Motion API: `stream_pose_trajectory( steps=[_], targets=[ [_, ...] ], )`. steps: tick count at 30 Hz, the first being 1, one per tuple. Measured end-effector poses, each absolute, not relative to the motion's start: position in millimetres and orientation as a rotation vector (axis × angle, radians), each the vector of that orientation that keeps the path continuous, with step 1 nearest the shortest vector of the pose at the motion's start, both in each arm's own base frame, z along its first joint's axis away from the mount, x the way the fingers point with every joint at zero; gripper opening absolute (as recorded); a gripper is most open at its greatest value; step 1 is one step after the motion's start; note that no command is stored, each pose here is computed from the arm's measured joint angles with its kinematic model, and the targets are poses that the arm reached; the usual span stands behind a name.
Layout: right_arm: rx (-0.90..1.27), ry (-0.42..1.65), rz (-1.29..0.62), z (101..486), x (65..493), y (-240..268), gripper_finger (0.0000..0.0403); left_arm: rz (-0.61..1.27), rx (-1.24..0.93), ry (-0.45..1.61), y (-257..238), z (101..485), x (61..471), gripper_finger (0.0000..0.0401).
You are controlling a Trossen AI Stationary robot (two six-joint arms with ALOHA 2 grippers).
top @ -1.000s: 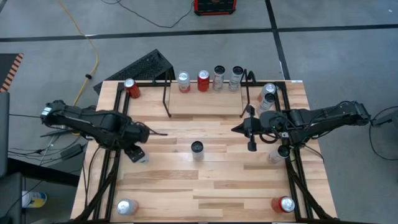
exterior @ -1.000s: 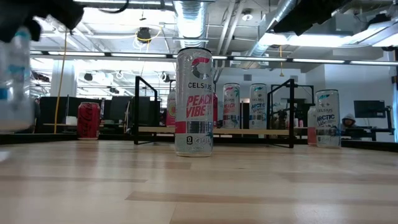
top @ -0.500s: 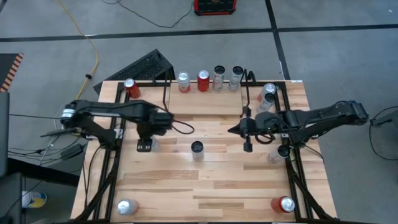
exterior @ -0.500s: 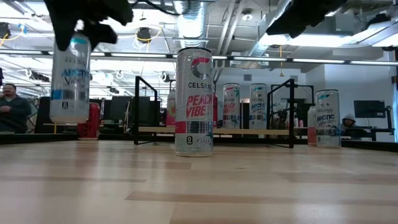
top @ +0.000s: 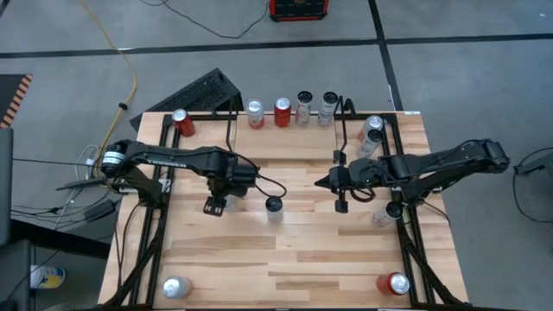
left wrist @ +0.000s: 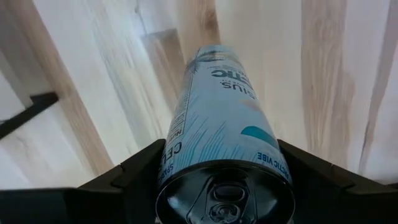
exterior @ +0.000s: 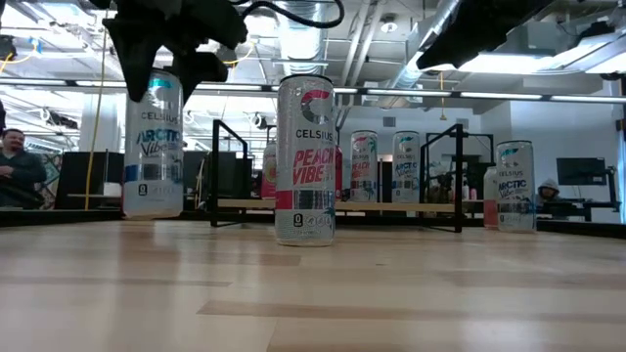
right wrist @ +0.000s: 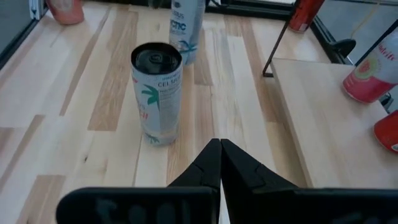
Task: Place canned beverage on shelf
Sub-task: Put the left white blue soda can on the shelf aligned with the other white blue soda can
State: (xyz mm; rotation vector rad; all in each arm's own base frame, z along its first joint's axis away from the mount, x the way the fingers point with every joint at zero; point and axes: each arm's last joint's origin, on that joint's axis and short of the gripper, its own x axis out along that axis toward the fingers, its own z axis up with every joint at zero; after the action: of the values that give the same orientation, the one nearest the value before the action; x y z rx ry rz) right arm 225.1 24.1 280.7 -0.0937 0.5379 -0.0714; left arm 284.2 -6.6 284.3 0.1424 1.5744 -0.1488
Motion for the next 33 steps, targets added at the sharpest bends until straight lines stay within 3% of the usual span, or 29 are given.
stream_pose_trajectory(
  steps=[6,16,21,28,33],
  targets=[
    [-0.101,0.541,-0.07,280.2,225.5,24.2,0.003,-0.112,0.12,1.574,-6.3,284.0,284.7,0.0288],
    [-0.101,0.541,-0.069,280.1,225.6,24.2,0.003,-0.057,0.068,1.572,-6.0,284.9,285.1,0.0294],
    [-0.101,0.541,-0.069,280.1,225.6,24.2,0.003,0.049,0.04,1.505,2.2,304.0,290.0,0.0294],
    [-0.11,0.542,-0.067,280.0,225.6,24.2,0.003,0.402,-0.406,1.464,11.9,331.2,278.1,0.0295],
    [-0.15,0.549,-0.049,279.5,225.3,25.0,0.003,0.576,-0.568,1.464,11.2,329.6,258.1,0.0295]
  ],
)
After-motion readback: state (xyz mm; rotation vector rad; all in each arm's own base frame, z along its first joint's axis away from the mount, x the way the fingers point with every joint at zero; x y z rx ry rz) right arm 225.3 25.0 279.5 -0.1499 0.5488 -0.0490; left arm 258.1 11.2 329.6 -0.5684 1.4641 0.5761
